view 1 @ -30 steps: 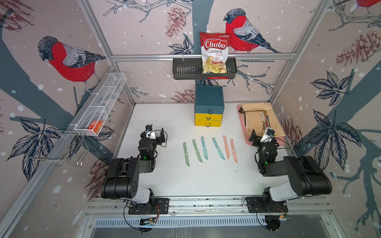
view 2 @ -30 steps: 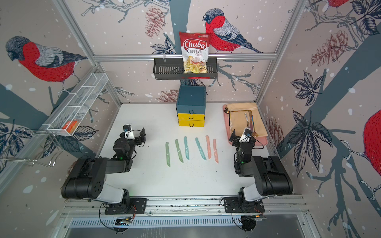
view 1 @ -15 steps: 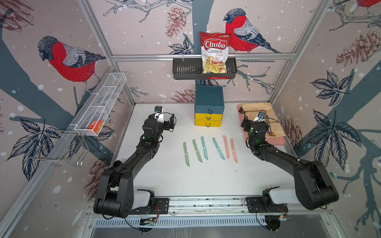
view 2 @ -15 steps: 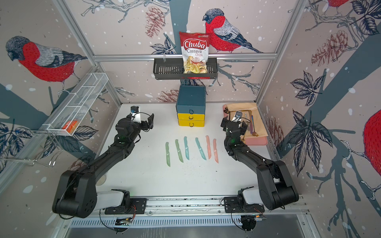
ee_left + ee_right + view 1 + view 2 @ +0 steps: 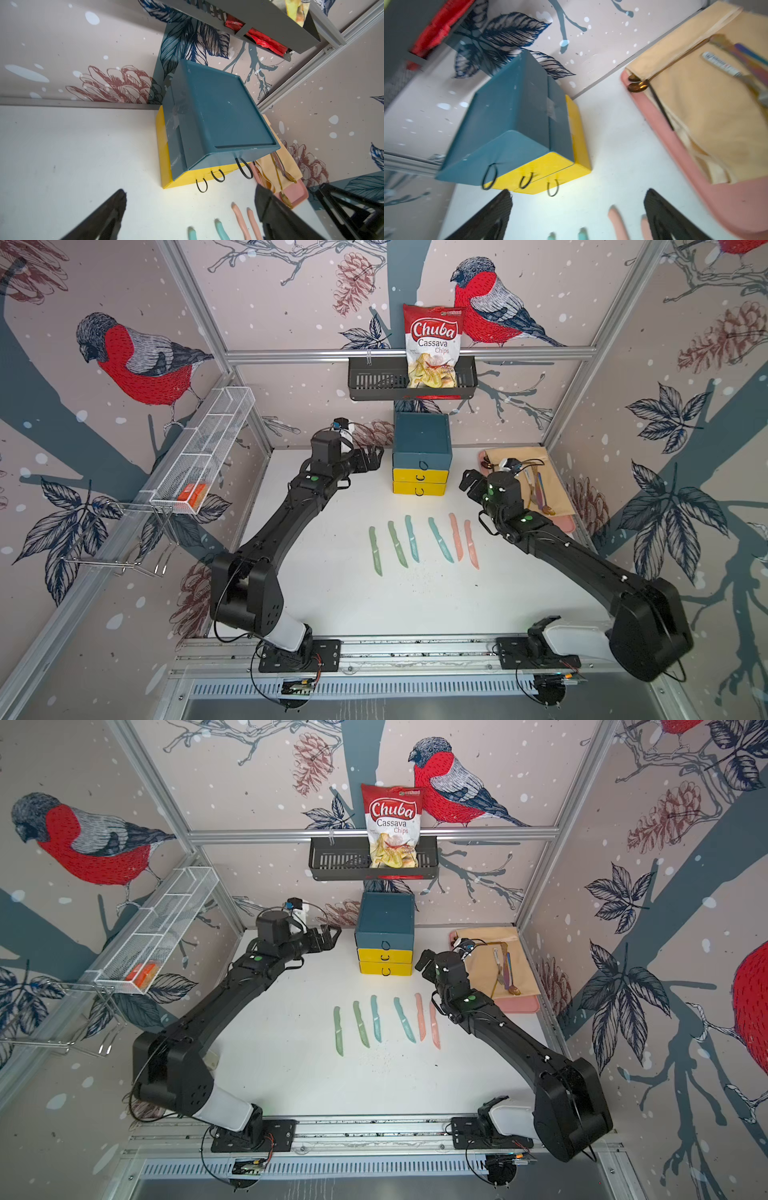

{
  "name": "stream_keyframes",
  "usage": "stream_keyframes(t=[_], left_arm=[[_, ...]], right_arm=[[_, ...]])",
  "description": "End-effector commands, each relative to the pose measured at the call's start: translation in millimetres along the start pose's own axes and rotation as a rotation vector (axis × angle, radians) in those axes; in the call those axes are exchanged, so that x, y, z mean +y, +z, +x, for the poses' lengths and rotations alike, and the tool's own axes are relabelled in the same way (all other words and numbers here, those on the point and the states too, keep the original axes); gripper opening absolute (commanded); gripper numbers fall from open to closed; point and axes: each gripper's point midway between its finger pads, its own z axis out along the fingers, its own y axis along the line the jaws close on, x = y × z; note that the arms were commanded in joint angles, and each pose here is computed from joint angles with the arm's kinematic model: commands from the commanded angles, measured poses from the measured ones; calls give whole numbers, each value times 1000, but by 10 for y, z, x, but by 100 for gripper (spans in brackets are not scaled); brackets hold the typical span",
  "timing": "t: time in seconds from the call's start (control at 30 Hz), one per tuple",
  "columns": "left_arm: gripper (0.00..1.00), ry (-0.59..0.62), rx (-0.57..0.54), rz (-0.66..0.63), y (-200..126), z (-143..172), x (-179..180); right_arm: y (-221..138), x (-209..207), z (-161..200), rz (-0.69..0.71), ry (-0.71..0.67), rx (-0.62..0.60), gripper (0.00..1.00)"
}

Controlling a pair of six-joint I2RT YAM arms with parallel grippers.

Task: Place the fruit knives into the drawer by color
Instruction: Open the drawer in the storage box.

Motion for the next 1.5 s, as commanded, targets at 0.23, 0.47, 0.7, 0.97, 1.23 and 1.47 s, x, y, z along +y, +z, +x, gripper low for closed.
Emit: stream_keyframes(t=[0.23, 0.47, 0.7, 0.97, 1.23, 1.47], left_arm=[[98, -239, 249, 270, 547, 115, -292], [96, -265, 343, 242, 873, 338, -99], [92, -234, 373, 185, 984, 388, 54], [91, -223, 408, 137, 1046, 469, 204], [92, -213, 428, 126, 1081, 528, 245], [93, -213, 431, 131, 1100, 538, 248]], right_arm=[[105, 606, 176, -281, 386, 190, 100], [326, 692, 246, -306, 457, 244, 100], [638, 758, 450, -358, 562, 309, 87], [945, 965, 620, -450, 610, 388, 75], [1098, 1057, 627, -493, 614, 390, 68], [1173, 1092, 701, -509, 627, 399, 38]])
